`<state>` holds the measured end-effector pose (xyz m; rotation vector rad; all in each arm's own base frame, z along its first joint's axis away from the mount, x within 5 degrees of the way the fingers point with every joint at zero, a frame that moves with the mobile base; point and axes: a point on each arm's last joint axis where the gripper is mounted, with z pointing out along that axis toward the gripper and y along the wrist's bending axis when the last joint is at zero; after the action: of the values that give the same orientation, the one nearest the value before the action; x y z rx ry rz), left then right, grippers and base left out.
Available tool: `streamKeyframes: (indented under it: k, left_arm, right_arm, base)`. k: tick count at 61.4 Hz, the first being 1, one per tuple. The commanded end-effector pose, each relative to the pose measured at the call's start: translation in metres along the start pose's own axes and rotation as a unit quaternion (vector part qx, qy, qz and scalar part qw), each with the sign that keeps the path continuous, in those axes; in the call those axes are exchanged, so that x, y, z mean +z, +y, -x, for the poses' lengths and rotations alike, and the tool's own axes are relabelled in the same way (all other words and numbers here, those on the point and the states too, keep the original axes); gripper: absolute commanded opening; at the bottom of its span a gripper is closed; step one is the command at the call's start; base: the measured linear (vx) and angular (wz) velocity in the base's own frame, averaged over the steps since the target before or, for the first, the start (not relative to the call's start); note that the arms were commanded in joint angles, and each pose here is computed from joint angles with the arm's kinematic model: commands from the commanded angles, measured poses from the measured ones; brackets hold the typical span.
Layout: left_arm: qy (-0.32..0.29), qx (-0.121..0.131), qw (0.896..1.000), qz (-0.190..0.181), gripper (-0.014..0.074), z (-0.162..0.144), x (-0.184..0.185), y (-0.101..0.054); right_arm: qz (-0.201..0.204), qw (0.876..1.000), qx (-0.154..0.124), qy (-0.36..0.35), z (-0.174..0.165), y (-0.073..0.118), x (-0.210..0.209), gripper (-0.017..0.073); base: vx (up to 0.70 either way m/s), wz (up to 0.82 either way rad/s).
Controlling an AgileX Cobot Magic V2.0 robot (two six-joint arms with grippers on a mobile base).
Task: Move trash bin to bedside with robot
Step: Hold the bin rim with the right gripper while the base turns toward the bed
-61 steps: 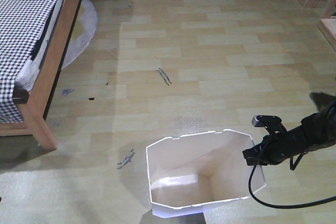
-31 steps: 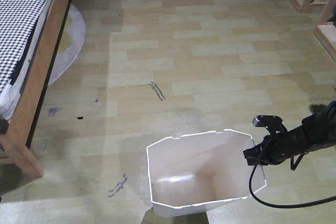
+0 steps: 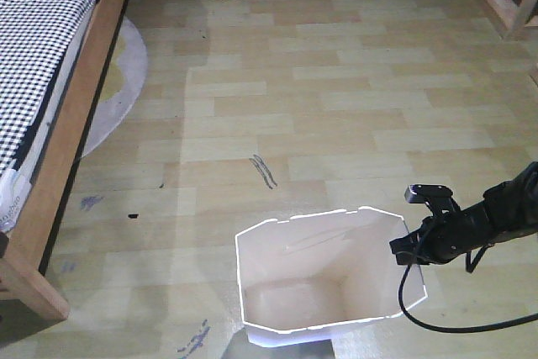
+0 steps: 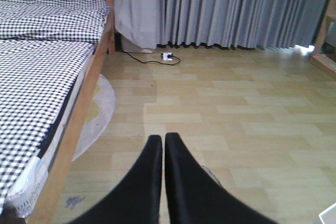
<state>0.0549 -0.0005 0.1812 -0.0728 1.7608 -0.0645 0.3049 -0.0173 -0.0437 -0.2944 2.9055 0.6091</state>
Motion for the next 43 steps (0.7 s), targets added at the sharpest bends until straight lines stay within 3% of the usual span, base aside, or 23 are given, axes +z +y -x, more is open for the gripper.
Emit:
streamKeyframes:
  k: [1, 43]
  left_arm:
    - [-0.031, -0.005, 1.0, -0.002, -0.0006, 0.0006, 0.0005, 0.0001]
    - [-0.031, -0.005, 1.0, -0.002, -0.0006, 0.0006, 0.0005, 0.0001]
  right_arm:
    - [0.083, 0.995, -0.003, -0.053, 0.0207, 0.0199, -0.0234, -0.0006]
    - [0.083, 0.995, -0.003, -0.053, 0.0207, 0.0199, -0.0234, -0.0006]
  base:
    - [0.27, 0.17]
    - [0.25, 0.1]
